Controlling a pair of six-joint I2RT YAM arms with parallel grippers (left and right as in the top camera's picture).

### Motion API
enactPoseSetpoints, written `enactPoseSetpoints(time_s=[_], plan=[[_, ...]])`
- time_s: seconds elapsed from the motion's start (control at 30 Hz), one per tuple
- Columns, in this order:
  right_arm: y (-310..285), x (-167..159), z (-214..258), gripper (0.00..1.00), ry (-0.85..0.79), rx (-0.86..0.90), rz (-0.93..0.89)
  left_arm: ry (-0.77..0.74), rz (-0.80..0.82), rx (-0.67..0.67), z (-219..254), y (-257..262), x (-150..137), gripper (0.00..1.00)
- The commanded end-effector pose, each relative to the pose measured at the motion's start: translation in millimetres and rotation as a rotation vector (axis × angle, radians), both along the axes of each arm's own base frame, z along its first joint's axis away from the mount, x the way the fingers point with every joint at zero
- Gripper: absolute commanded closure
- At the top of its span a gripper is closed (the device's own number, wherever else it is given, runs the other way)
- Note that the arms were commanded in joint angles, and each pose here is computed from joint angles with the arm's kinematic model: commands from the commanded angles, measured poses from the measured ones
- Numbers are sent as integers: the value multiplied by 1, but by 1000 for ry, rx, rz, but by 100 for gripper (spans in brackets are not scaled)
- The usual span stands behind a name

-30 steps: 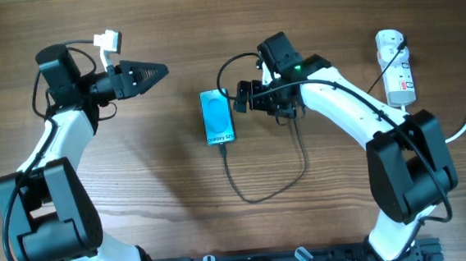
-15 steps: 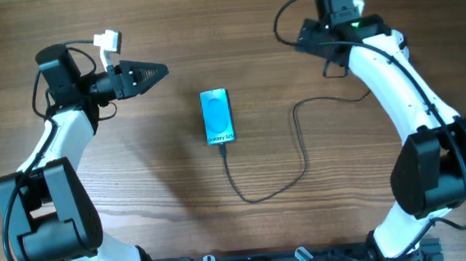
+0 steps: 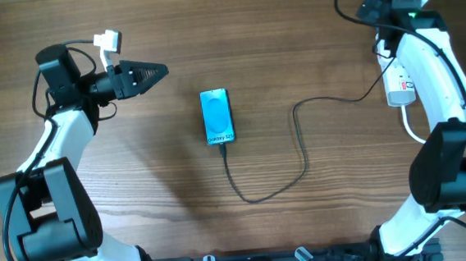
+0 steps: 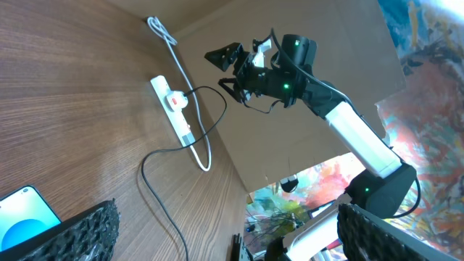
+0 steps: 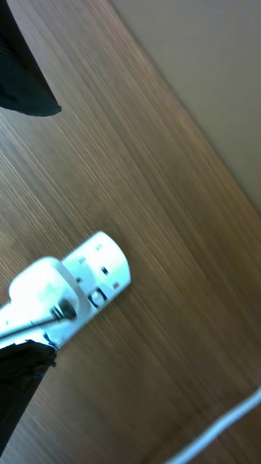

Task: Plug charger to phone and switch on socket
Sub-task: 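Move the right gripper over the white power strip's switch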

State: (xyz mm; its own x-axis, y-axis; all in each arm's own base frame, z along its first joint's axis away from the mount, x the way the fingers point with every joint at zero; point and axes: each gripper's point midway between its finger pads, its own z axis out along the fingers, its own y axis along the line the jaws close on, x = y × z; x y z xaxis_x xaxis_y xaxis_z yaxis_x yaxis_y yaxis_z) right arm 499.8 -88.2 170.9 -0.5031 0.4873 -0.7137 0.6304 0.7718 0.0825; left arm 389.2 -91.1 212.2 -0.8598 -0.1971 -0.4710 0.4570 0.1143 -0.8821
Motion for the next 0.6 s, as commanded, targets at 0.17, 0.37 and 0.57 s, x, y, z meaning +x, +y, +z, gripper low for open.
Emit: enactPoseSetpoints(time_s=[0.17,0.37,0.57], plan=[[-87,-48,15,0,19,-4,-281,-9,7,3,-1,2,1,0],[-132,-108,-16,1,176,105,-440,-9,6,3,-1,2,1,0],[-122,-142,-54,0,337,126,-434,-9,7,3,-1,2,1,0]])
